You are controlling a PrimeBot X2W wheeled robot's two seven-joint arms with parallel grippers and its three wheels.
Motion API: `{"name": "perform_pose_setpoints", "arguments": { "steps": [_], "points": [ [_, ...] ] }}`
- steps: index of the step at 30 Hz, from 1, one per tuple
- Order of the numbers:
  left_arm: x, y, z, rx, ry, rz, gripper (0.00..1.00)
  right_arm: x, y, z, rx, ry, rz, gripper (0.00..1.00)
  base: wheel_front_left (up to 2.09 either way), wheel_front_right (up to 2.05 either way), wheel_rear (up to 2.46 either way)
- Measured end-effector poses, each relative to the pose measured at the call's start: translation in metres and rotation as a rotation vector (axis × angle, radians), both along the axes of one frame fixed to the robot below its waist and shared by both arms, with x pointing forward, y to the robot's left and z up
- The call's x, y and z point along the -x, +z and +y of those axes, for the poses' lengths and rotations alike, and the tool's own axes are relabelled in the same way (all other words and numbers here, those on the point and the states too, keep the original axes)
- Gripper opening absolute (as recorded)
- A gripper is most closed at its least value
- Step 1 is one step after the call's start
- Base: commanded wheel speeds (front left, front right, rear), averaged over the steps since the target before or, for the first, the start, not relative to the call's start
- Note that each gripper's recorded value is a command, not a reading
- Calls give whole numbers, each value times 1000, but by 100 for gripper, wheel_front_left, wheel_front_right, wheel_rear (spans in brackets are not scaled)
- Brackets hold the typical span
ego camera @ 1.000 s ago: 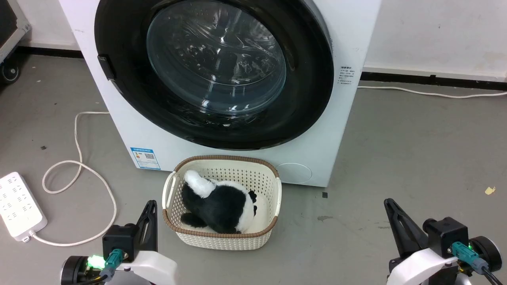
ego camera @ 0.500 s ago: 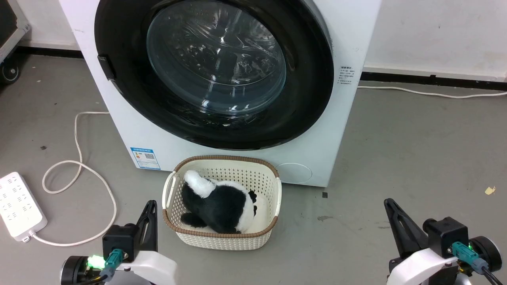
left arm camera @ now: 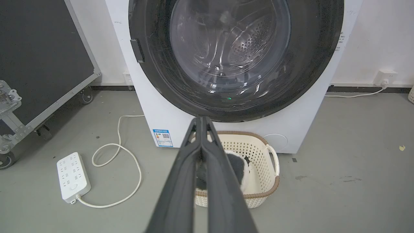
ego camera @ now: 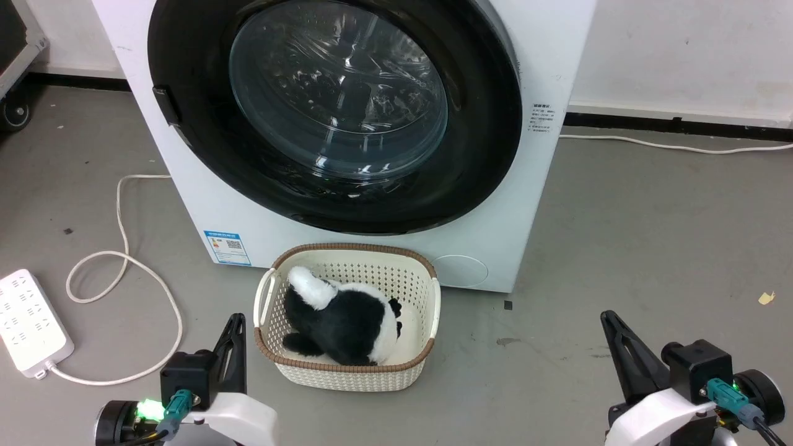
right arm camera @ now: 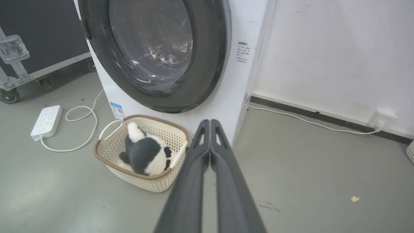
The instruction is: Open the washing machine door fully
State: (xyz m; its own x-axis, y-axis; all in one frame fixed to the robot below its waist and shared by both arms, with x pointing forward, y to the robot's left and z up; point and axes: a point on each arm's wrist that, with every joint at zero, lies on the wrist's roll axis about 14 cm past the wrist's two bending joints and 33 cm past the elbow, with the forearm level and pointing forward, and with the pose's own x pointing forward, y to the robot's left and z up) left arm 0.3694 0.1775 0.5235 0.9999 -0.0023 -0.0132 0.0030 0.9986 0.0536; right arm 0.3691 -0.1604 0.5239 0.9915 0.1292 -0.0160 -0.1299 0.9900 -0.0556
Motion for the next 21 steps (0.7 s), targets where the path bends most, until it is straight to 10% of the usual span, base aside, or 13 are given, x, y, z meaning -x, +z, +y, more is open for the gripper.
{"name": "perform_pose_setpoints", "arguments": {
  "steps": [6,7,21],
  "points": [
    [0,0,0,0,0,0,0,0,0,0,0,0,0,0,0,0,0],
    [0,0,0,0,0,0,100,0,0,0,0,0,0,100,0,0,0],
    [0,-2,-3,-3,-8,-6,100,-1,0,1,-7,4,-10,100,0,0,0]
  ]
}}
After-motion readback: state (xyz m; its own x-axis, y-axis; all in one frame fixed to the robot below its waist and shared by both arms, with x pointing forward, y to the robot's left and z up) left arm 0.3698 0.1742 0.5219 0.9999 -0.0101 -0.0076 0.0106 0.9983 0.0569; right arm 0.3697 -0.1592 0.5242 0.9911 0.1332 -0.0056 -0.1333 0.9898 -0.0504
